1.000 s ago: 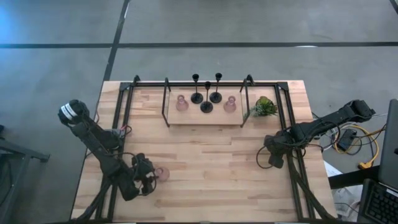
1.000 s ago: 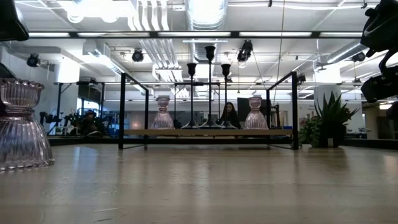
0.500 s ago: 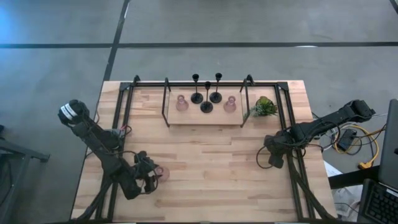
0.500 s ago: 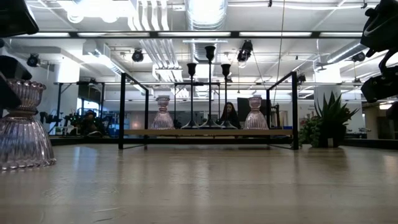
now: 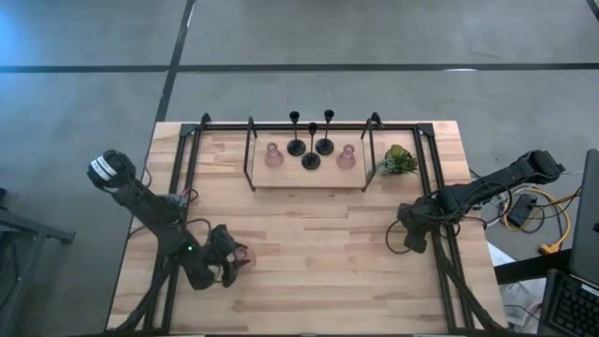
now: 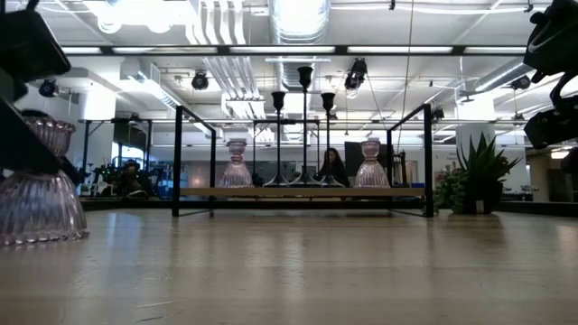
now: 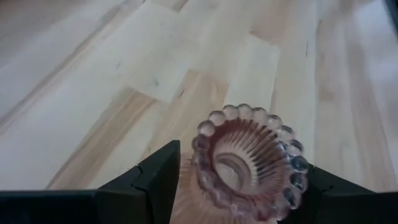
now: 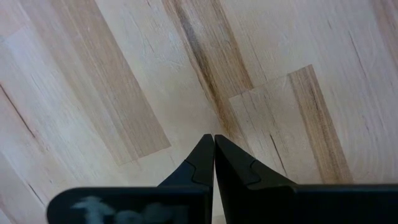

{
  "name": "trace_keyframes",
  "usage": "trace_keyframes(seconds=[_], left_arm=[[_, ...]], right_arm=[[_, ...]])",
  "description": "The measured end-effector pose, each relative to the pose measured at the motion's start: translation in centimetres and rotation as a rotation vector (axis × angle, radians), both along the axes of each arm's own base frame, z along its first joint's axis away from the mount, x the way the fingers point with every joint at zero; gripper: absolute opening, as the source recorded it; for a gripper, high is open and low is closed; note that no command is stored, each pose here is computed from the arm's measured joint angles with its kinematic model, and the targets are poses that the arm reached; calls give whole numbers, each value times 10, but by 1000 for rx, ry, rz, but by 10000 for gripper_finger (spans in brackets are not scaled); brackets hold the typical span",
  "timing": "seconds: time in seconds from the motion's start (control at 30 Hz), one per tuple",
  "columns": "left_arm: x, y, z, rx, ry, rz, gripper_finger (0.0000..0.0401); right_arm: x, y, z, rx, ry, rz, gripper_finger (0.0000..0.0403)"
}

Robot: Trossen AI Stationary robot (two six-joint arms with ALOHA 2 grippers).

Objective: Pick & Place candle stick holders
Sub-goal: Put the purple glass candle holder on the shelf

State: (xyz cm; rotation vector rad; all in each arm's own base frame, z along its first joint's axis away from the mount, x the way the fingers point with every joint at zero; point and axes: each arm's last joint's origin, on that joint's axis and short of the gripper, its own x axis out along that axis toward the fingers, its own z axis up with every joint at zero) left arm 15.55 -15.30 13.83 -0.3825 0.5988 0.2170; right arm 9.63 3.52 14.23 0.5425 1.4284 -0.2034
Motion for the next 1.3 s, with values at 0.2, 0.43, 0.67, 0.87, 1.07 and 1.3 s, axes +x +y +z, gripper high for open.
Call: trace_keyframes(seconds=[0.2,0.43,0.67,0.87,1.07,1.3], left_arm=[[-4,9,-12,-1,-47,9,203],[-3,11,-10,86,-86,32,136],[8,12,-2,88,-101,65,129],[31,20,12,95,-126,142,129],[82,23,33,227,-112,153,129],[156,36,48,339,-94,234,129]], right_arm=[[0,0,0,0,-1,1,8],[0,0,0,0,-1,0,8],[0,0,0,0,-1,0,8],[0,0,0,0,-1,0,8],[0,0,0,0,0,0,8],[0,0,0,0,-1,0,8]])
